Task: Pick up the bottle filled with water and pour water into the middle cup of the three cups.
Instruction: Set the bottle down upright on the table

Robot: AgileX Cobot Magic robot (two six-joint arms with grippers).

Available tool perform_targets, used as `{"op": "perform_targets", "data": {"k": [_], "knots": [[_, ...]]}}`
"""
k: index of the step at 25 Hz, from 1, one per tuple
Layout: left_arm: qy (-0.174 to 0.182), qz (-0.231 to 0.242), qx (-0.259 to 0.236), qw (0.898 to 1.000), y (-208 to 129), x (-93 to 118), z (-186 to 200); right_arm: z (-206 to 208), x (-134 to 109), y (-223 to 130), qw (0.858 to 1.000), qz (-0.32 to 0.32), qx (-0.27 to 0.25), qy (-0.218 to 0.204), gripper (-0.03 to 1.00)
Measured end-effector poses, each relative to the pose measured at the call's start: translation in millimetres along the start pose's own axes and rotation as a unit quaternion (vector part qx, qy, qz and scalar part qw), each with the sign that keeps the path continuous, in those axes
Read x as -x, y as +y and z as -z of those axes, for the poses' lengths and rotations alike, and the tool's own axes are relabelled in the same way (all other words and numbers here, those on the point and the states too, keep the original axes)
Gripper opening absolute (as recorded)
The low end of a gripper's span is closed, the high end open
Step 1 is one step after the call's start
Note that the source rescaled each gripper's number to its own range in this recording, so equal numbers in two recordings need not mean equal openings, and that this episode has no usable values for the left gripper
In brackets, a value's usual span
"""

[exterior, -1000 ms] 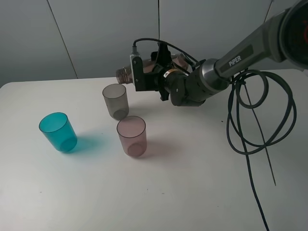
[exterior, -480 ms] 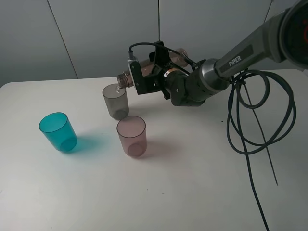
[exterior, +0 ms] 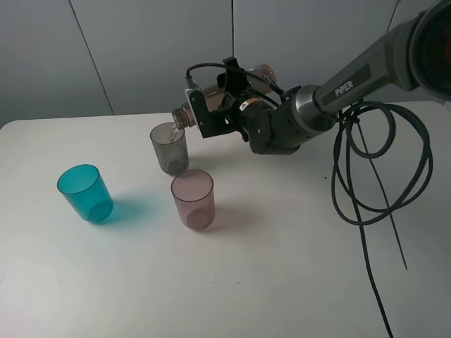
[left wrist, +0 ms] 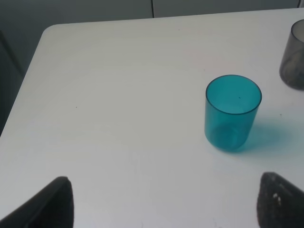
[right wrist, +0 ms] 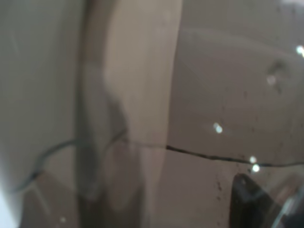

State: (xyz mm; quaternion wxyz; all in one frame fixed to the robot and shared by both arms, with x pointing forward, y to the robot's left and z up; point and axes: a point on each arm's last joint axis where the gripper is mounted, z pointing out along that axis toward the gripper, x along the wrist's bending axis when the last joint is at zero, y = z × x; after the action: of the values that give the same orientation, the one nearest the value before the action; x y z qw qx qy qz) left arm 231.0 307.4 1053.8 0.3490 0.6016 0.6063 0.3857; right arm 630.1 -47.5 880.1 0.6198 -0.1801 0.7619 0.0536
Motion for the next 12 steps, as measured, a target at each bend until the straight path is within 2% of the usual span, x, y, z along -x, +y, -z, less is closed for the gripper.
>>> {"op": "perform_targets", "data": {"k": [12], "knots": [[0.000, 0.000, 0.000, 1.000, 0.0, 0.0, 0.0, -0.9, 2.7, -0.2, 0.999, 0.044, -0.003, -0.007, 0.00]]}}
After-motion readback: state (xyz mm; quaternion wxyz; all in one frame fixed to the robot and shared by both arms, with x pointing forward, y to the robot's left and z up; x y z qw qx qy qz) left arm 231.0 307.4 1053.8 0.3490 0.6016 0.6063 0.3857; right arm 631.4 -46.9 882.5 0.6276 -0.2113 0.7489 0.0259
